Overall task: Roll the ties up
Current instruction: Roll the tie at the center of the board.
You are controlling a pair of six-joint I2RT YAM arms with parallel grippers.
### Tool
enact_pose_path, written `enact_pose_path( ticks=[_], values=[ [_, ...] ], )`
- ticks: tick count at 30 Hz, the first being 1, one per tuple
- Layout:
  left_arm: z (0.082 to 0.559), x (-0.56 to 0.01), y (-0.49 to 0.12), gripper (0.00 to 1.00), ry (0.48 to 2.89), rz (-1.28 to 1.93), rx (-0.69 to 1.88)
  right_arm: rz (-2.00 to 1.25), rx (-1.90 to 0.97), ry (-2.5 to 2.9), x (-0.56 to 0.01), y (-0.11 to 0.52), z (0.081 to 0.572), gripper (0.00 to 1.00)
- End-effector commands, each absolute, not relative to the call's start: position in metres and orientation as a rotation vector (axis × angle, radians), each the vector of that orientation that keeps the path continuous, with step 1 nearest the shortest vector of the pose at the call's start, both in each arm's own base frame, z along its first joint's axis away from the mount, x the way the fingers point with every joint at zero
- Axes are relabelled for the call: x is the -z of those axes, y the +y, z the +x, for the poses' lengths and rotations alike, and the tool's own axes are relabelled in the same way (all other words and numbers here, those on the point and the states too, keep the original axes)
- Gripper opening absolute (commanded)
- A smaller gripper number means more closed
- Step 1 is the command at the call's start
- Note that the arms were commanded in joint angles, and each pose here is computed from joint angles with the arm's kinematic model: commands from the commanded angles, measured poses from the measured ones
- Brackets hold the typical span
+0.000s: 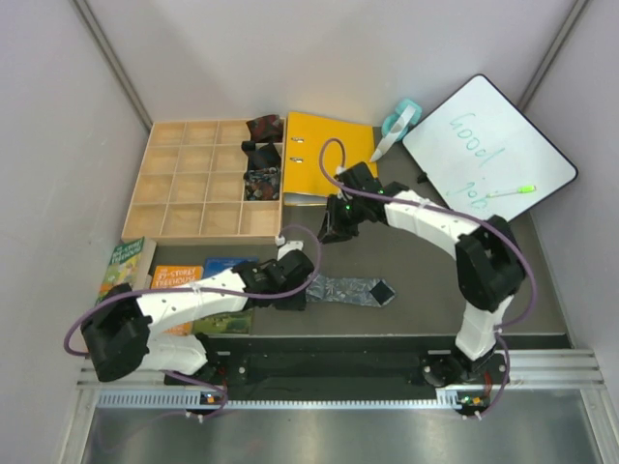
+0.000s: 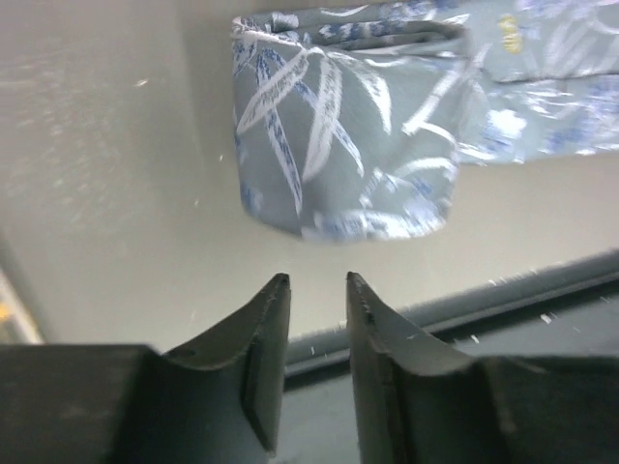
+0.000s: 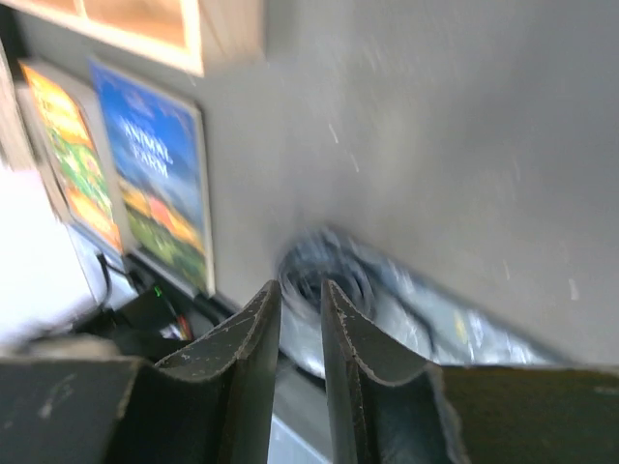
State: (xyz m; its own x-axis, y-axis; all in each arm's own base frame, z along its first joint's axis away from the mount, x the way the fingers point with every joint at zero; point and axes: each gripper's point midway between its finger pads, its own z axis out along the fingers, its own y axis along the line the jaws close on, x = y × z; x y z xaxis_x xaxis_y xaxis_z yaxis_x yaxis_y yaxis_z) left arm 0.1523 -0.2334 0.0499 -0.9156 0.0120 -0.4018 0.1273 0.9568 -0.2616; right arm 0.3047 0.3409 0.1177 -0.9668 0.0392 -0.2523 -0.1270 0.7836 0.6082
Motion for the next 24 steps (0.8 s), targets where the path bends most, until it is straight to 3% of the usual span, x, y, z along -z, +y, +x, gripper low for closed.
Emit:
enact_pose_path(
  ticks=[1, 9, 17, 24],
  values=[
    [0.150, -0.086, -0.222, 0.38, 2.686, 0.099, 0.381, -0.034, -1.046, 2.672, -0.133, 0.328, 0.272, 0.24],
    [0.168, -0.120, -0.202, 0.46, 2.594, 0.094, 0.283, -0.152, -1.188, 2.656, -0.131, 0.354, 0.209, 0.24],
    [0.193, -0.121, -0.205, 0.45, 2.576, 0.098, 0.325, -0.144, -1.282, 2.649, -0.110, 0.368, 0.204, 0.19],
    [0.205, -0.116, -0.215, 0.45, 2.553, 0.065, 0.440, -0.144, -1.180, 2.696, -0.083, 0.358, 0.204, 0.15]
  ],
)
